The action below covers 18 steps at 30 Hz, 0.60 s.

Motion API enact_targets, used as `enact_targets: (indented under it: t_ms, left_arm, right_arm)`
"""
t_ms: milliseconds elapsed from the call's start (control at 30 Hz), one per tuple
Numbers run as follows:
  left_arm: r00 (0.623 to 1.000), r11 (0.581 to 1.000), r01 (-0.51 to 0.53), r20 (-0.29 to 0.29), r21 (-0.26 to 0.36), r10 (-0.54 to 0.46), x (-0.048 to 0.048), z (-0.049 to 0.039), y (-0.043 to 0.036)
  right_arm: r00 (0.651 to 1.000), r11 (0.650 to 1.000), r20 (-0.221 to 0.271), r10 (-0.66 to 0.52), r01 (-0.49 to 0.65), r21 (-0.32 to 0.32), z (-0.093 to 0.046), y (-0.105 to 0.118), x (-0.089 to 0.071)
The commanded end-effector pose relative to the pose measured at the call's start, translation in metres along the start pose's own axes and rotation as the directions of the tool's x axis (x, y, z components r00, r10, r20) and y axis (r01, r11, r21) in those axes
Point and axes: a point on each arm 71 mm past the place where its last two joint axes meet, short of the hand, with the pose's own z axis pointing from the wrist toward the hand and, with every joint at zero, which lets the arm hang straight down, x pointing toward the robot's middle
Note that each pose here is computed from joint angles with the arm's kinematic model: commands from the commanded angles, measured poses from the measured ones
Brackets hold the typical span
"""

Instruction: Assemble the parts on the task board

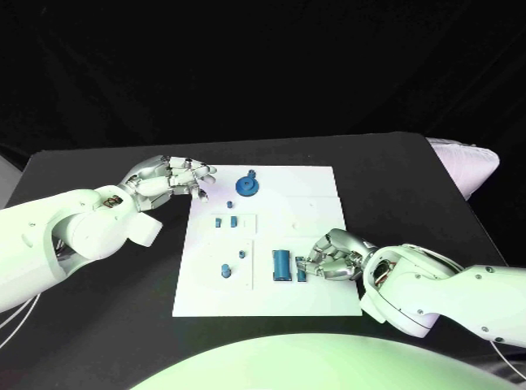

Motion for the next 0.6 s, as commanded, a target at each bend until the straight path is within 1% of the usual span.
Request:
enact_targets:
  t_ms: [33, 200, 367, 600]
  left_arm:
    - [1.000, 1.000, 0.005, -0.016, 0.004, -0.005, 0.0019, 0.0002, -0.0003]
    - [1.000, 1.000, 0.005, -0.016, 0.004, -0.005, 0.0017, 0.0002, -0.0002]
    - [1.000, 1.000, 0.005, -0.015, 0.004, -0.005, 0.0016, 0.0002, -0.0002]
    - [1.000, 1.000, 0.005, -0.014, 0.004, -0.004, 0.0016, 0.0003, -0.0002]
  right_arm:
    - [1.000, 1.000, -0.003, -0.004, 0.004, -0.014, -0.0012, -0.0010, -0.0011]
    - [0.999, 0.999, -0.027, -0.017, 0.016, -0.030, -0.0038, -0.0040, -0.0028]
    - [0.997, 0.997, -0.069, -0.042, 0.037, -0.061, -0.0067, -0.0059, -0.0032]
    - [0.993, 0.996, -0.090, -0.070, 0.065, -0.062, -0.0078, -0.0092, -0.0038]
